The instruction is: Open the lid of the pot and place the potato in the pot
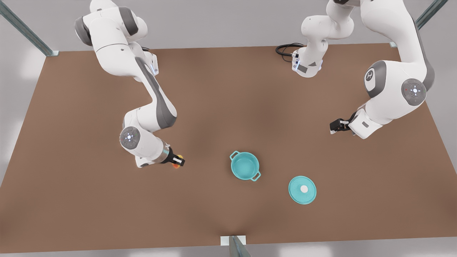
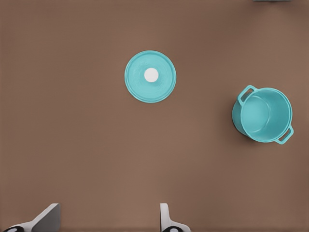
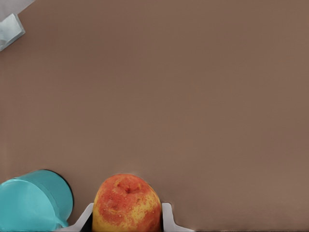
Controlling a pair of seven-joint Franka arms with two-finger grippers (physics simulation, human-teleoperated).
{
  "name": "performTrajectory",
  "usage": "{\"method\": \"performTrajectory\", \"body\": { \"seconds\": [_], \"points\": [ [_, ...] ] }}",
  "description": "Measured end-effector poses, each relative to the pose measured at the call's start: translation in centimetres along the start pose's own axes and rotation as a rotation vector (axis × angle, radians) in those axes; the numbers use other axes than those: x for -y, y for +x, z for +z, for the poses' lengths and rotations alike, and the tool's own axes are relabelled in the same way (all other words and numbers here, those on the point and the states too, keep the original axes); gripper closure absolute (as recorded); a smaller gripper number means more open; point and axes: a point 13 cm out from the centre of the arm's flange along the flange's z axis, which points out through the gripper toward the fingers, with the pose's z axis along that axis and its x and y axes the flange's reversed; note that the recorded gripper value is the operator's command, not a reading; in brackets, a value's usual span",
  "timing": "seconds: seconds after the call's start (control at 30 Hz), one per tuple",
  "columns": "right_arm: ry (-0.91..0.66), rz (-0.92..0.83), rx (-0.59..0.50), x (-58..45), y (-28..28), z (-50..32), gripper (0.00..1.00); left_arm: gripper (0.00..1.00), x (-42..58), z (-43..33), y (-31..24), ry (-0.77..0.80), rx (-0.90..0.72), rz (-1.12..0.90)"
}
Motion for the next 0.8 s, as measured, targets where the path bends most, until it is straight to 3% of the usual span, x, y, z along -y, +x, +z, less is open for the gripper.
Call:
{"method": "performTrajectory", "body": {
  "seconds": [0.33,0.63,0.8],
  "points": [
    [-0.161,0.038,-0.067,-14.8,9.4,6.0,0.47,0.00,0.0,0.1,0.0,0.000,-0.002,0.001],
    [-0.285,0.099,0.096,-20.4,7.9,13.6,0.47,0.00,0.0,0.1,0.0,-0.001,-0.002,0.001],
    [-0.362,0.134,0.158,-23.2,9.5,13.0,0.47,0.00,-0.1,0.1,0.1,-0.001,-0.003,0.001]
  ]
}}
